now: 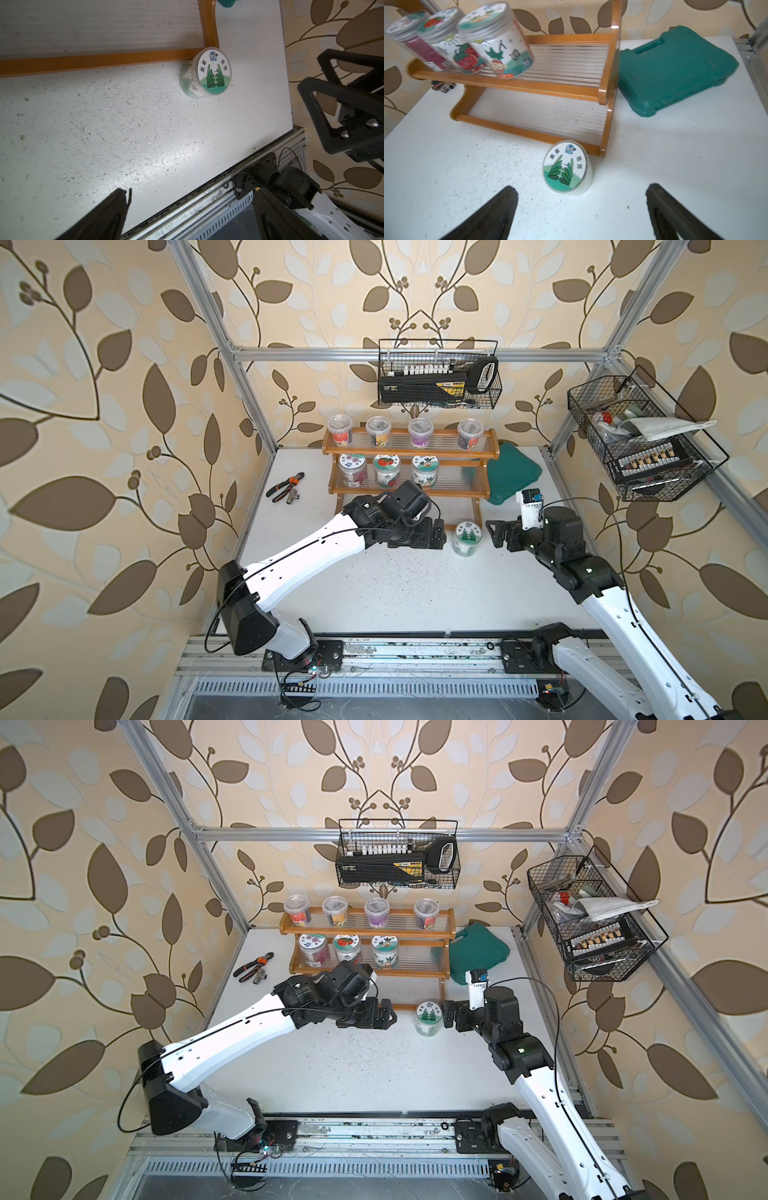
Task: Place the seed container on the shelf
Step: Pick up the seed jar at the center of the board.
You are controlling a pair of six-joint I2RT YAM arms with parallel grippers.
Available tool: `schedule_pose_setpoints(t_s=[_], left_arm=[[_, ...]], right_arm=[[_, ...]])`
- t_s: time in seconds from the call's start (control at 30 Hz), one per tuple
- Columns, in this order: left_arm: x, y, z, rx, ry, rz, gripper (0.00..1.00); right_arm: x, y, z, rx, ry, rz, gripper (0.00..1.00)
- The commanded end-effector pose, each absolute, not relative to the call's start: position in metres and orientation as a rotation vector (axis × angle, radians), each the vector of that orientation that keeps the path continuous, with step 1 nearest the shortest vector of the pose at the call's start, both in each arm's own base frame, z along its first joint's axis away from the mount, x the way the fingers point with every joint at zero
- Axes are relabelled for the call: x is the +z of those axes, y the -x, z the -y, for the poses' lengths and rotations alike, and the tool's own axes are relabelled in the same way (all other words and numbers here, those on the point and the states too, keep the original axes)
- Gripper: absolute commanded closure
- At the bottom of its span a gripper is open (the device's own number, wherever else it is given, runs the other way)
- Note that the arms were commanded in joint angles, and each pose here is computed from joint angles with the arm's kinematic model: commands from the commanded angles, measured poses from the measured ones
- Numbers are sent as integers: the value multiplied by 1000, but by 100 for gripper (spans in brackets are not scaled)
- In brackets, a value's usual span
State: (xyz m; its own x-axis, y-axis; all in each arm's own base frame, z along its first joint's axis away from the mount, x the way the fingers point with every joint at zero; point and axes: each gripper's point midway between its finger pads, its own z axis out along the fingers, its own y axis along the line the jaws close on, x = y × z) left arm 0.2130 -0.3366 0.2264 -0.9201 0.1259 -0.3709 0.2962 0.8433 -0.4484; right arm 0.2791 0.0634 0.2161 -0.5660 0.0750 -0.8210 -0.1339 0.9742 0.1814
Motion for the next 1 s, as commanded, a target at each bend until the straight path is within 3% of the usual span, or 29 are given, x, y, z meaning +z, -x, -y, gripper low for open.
schedule_pose_setpoints(t_s=[0.0,0.53,0.97], left_arm=[[232,-230,361,-710,-365,-2606,2],[167,-262,428,-591,-468,-2658,2],[138,-275,460,-529,-619,-2618,1]], right_arm=[[199,-272,-46,225,-28,-2212,1],[186,-272,-6,121,-267,-2187,1],[193,-271,-11,163,-224,-2135,1]])
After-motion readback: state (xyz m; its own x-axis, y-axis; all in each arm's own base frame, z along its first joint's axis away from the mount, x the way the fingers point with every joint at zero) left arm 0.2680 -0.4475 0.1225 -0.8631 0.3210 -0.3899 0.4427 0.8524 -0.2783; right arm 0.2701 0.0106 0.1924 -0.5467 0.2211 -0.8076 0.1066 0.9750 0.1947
